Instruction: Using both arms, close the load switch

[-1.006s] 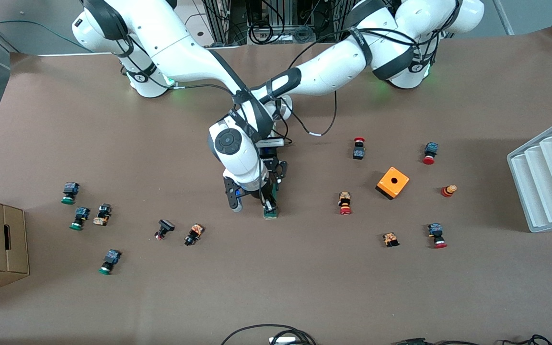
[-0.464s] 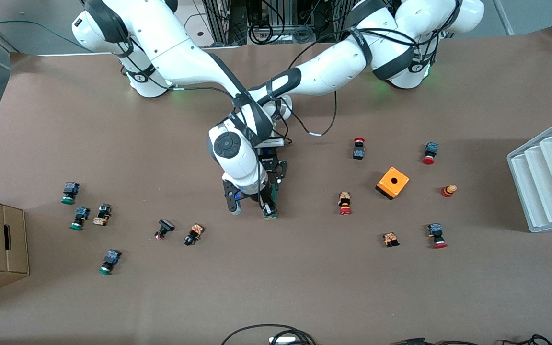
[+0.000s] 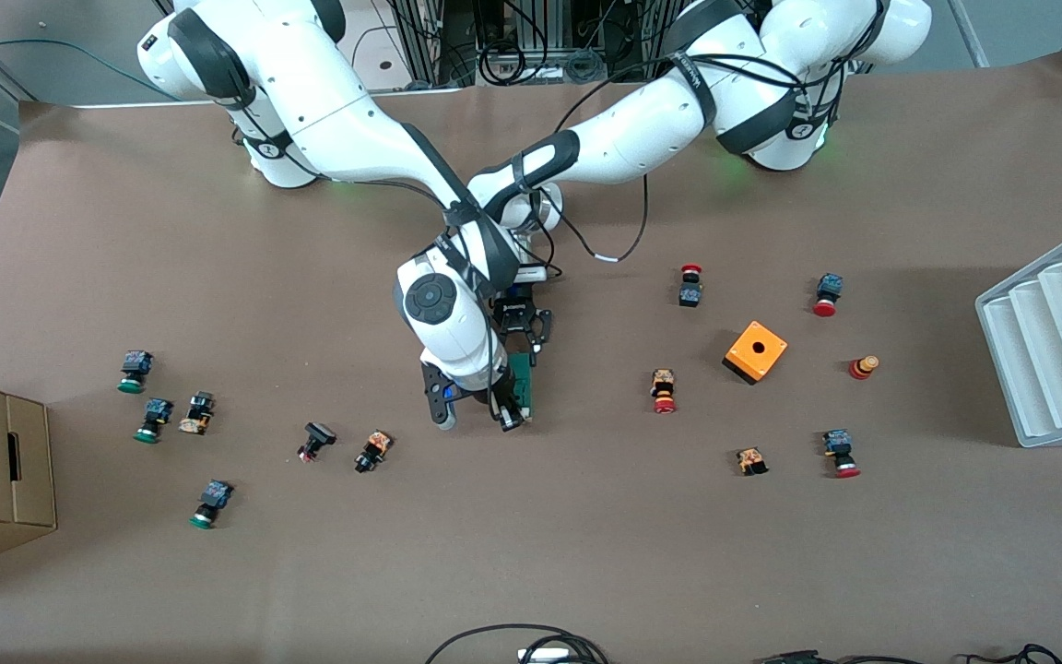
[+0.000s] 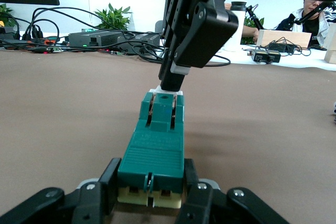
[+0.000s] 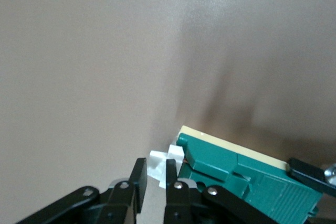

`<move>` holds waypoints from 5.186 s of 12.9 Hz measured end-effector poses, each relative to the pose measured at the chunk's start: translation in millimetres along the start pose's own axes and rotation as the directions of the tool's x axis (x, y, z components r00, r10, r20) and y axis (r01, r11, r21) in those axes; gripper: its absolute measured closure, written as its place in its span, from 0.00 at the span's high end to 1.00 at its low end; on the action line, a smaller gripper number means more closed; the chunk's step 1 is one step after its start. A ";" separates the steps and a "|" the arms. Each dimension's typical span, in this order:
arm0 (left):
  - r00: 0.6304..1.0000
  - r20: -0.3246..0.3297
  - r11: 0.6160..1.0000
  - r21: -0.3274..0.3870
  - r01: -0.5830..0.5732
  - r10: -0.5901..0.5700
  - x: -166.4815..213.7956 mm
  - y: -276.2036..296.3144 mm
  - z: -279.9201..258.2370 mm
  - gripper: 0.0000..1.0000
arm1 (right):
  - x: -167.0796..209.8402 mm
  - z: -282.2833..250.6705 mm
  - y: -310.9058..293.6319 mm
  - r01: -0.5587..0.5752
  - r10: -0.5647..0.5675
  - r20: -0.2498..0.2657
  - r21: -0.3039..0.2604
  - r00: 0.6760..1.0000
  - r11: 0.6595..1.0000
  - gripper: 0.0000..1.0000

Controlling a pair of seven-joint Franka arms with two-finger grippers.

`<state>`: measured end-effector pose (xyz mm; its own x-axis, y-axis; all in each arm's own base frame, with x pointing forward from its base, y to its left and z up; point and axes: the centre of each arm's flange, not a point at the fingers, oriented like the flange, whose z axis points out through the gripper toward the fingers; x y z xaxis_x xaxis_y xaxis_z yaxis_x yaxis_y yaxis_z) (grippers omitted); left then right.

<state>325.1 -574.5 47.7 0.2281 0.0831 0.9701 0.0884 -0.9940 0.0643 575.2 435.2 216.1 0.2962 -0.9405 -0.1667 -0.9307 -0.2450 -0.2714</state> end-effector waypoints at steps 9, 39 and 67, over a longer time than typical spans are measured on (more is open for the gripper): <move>1.000 0.000 1.000 0.000 0.000 0.000 -0.1 0.0 0.0 0.54 | 8.8 -5.3 -15.0 -0.012 0.012 -0.005 -0.016 1.000 1.000 0.31; 0.975 0.222 0.988 0.148 -0.038 0.004 105.5 37.4 -53.6 1.00 | 385.9 -490.5 52.2 0.972 -0.962 0.178 -0.146 0.207 0.183 1.00; 0.687 0.653 0.930 -0.077 -0.359 0.319 475.2 3.7 -41.8 1.00 | 385.5 -481.4 47.0 0.973 -0.964 0.178 -0.151 0.198 0.173 1.00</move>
<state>393.3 -541.7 518.7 0.8184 -0.2134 0.5336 -0.0739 -0.9599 -0.2704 542.4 -52.3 595.4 0.9940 0.0915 0.0599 0.0954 -0.9933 -0.0658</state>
